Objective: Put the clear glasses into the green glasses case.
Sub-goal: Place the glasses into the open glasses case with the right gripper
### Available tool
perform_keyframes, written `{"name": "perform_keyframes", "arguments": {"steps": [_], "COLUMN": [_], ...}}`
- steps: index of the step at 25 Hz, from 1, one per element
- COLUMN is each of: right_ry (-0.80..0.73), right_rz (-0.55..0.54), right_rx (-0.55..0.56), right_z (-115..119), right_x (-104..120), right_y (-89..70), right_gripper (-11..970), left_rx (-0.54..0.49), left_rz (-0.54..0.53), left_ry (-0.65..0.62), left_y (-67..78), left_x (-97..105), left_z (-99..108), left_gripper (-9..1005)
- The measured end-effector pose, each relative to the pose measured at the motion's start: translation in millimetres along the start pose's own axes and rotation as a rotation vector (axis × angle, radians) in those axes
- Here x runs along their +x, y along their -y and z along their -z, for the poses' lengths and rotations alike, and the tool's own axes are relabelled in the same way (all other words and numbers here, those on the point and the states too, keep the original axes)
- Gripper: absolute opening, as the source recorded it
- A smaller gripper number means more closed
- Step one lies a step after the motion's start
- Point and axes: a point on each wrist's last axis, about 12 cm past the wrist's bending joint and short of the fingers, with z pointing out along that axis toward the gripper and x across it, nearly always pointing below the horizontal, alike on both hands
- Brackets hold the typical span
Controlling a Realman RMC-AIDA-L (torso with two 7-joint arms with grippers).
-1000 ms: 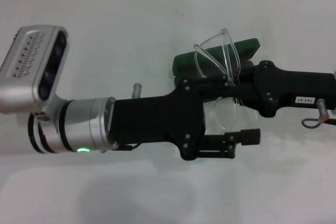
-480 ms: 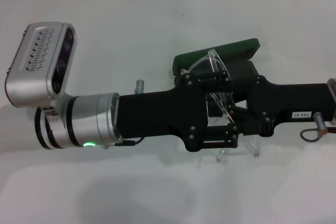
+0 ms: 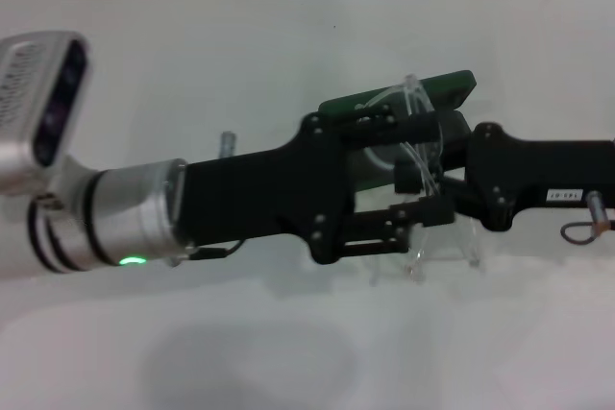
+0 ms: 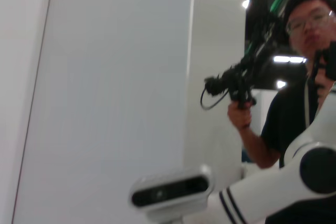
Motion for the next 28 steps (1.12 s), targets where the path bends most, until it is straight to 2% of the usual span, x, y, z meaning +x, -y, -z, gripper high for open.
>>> {"name": "perform_keyframes", "arguments": {"steps": [7, 10, 15, 19, 22, 28], "right_ry": [0.003, -0.042, -0.228, -0.439, -0.577, -0.790], "right_rz": [0.047, 0.144, 0.344, 0.488, 0.587, 0.722], "right_rx": [0.153, 0.244, 0.258, 0.246, 0.236, 0.261], "right_z": [12.5, 18.4, 16.5, 2.3, -13.1, -48.0], "right_x": [-5.2, -17.2, -53.9, -82.2, -95.2, -92.7], "right_y": [13.5, 21.5, 17.5, 9.9, 8.4, 19.0], "right_gripper": [117, 117, 117, 118, 118, 118], "left_rx": [-0.058, -0.125, -0.218, -0.260, -0.289, -0.316], "left_rz": [-0.043, -0.053, -0.055, -0.051, -0.042, -0.033], "left_ry": [0.060, 0.086, 0.100, 0.102, 0.095, 0.078], "left_y": [7.2, 8.2, 11.6, 14.0, 13.5, 11.5], "left_x": [-7.2, -8.2, -6.1, -4.3, -1.8, 1.1], "left_z": [22.2, 34.1, 51.5, 60.3, 63.3, 64.6], "left_gripper": [711, 711, 711, 711, 711, 711]}}
